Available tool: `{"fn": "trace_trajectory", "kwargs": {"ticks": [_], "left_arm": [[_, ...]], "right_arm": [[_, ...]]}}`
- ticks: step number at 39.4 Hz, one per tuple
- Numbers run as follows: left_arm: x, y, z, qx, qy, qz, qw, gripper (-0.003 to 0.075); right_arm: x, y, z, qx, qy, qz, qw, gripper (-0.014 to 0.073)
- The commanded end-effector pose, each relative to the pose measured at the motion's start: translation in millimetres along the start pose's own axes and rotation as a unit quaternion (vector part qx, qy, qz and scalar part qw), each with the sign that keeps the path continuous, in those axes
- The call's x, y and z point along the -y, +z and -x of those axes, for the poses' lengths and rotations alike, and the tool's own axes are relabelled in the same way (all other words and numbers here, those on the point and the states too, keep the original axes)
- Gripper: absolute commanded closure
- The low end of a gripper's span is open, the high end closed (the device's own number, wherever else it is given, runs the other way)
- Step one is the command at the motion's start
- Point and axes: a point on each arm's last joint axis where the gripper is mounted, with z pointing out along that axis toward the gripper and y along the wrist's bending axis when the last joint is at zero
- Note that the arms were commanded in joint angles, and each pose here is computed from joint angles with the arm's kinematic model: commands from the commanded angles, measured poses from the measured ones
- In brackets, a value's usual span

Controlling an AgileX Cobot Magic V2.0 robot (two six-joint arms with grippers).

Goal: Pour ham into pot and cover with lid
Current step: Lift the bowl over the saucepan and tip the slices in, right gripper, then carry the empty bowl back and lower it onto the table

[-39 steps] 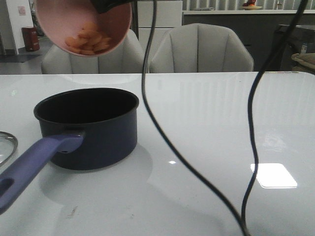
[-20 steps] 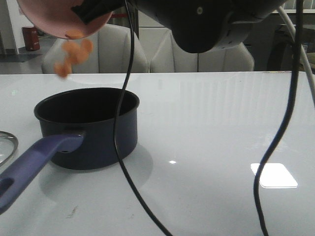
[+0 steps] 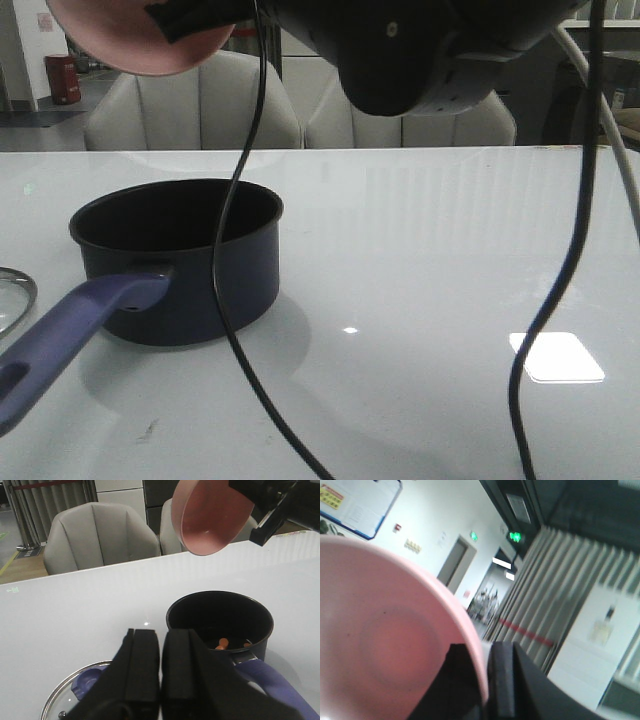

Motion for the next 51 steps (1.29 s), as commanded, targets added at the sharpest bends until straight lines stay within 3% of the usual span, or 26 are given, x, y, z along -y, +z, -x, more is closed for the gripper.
{"fn": "trace_trajectory", "kwargs": {"ticks": [1, 9, 16, 22, 30, 39, 45, 51], "left_arm": [[0, -2, 15, 0.043, -0.003, -0.002, 0.999, 0.0607], [0, -2, 15, 0.043, -0.003, -0.002, 0.999, 0.0607], [0, -2, 15, 0.043, -0.003, -0.002, 0.999, 0.0607], [0, -2, 15, 0.043, -0.003, -0.002, 0.999, 0.0607], [0, -2, 15, 0.043, -0.003, -0.002, 0.999, 0.0607], [0, -2, 15, 0.043, -0.003, -0.002, 0.999, 0.0607], [0, -2, 15, 0.042, -0.003, -0.002, 0.999, 0.0607], [0, -2, 15, 0.042, -0.003, -0.002, 0.999, 0.0607]], "right_arm": [[24, 6, 31, -0.008, 0.09, -0.044, 0.995, 0.0455], [24, -4, 34, -0.196, 0.173, 0.03, 0.965, 0.0455], [33, -19, 49, -0.292, 0.191, 0.102, 0.932, 0.0455], [55, -33, 54, -0.362, 0.198, 0.132, 0.901, 0.0455], [101, -51, 36, -0.454, 0.185, 0.125, 0.862, 0.0455], [143, -73, 7, -0.562, 0.214, 0.054, 0.797, 0.0455], [157, -86, -18, -0.623, 0.253, 0.017, 0.74, 0.0455], [163, -92, -43, -0.657, 0.269, 0.006, 0.704, 0.0455]]}}
